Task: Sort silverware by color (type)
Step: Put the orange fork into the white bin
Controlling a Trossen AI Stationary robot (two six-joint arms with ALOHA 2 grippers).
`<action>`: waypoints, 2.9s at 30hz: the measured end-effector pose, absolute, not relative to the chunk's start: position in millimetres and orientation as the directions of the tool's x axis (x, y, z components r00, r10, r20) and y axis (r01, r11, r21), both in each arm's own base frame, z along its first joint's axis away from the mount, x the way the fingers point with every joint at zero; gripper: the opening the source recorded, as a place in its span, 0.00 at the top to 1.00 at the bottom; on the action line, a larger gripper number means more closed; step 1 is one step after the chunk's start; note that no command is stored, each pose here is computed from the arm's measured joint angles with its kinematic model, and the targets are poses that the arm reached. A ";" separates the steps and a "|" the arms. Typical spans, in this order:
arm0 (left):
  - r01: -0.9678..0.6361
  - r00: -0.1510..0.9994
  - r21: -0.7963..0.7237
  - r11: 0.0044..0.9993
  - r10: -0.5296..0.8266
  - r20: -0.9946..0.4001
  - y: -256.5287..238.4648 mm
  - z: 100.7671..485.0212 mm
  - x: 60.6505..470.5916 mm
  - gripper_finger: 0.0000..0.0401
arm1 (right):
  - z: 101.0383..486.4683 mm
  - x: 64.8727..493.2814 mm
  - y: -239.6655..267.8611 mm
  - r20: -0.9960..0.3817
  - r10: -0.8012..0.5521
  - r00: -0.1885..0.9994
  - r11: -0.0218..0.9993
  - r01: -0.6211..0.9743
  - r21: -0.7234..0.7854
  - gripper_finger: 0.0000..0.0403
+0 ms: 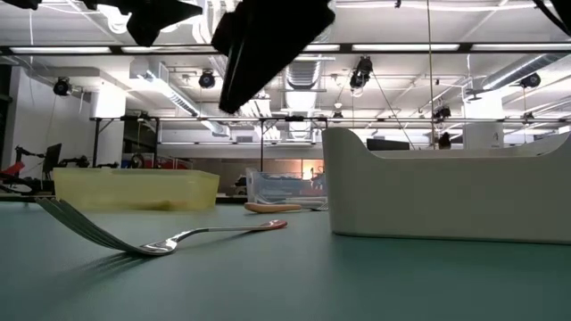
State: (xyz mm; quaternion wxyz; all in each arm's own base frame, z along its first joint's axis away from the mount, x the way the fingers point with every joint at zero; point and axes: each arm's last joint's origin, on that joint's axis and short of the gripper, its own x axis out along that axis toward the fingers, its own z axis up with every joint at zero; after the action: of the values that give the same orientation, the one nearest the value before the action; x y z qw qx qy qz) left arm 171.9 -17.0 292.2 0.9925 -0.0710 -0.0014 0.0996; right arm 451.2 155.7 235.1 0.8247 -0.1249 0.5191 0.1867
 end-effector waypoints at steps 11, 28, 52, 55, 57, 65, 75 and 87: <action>-0.174 0.984 -0.157 0.972 0.179 0.022 -19.5 295.0 173.2 0.45 | 211.7 456.9 164.3 -0.858 0.134 0.496 0.880 -0.457 -0.127 0.61; -0.170 0.985 -0.135 0.976 0.173 0.017 -21.1 293.4 176.5 0.45 | 162.6 455.8 139.4 -0.865 0.164 0.474 0.864 -0.492 -0.106 0.61; -0.172 0.983 -0.105 0.979 0.177 0.040 -21.2 298.6 177.9 0.45 | 122.1 460.4 129.4 -0.849 0.283 0.446 0.830 -0.557 -0.016 0.65; -0.172 0.983 -0.105 0.979 0.177 0.040 -21.2 298.7 178.0 0.45 | 117.4 461.4 129.5 -0.855 0.281 0.437 0.824 -0.566 -0.018 0.66; -0.172 0.983 -0.107 0.979 0.177 0.041 -21.2 298.7 178.1 0.45 | 116.9 461.9 128.1 -0.855 0.283 0.436 0.822 -0.569 -0.018 0.67; -0.171 0.983 -0.117 0.978 0.177 0.051 -21.1 299.8 177.9 0.45 | 119.3 464.9 125.4 -0.845 0.299 0.443 0.806 -0.591 -0.025 0.93; -0.167 0.982 -0.138 0.976 0.178 0.070 -20.7 302.6 175.4 0.45 | 134.7 469.8 125.4 -0.833 0.305 0.462 0.795 -0.605 -0.044 0.97; -0.095 0.985 -0.147 0.985 0.114 0.127 -28.4 312.3 159.9 0.45 | 210.8 483.7 124.8 -0.812 0.191 0.551 0.830 -0.533 -0.167 0.97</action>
State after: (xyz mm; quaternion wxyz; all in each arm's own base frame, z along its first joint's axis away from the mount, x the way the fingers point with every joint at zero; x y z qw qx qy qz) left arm 159.9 -28.4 312.3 0.9938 -0.0703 -0.0678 0.0526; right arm 483.7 124.8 210.8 0.8573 -0.2016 0.4241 0.2110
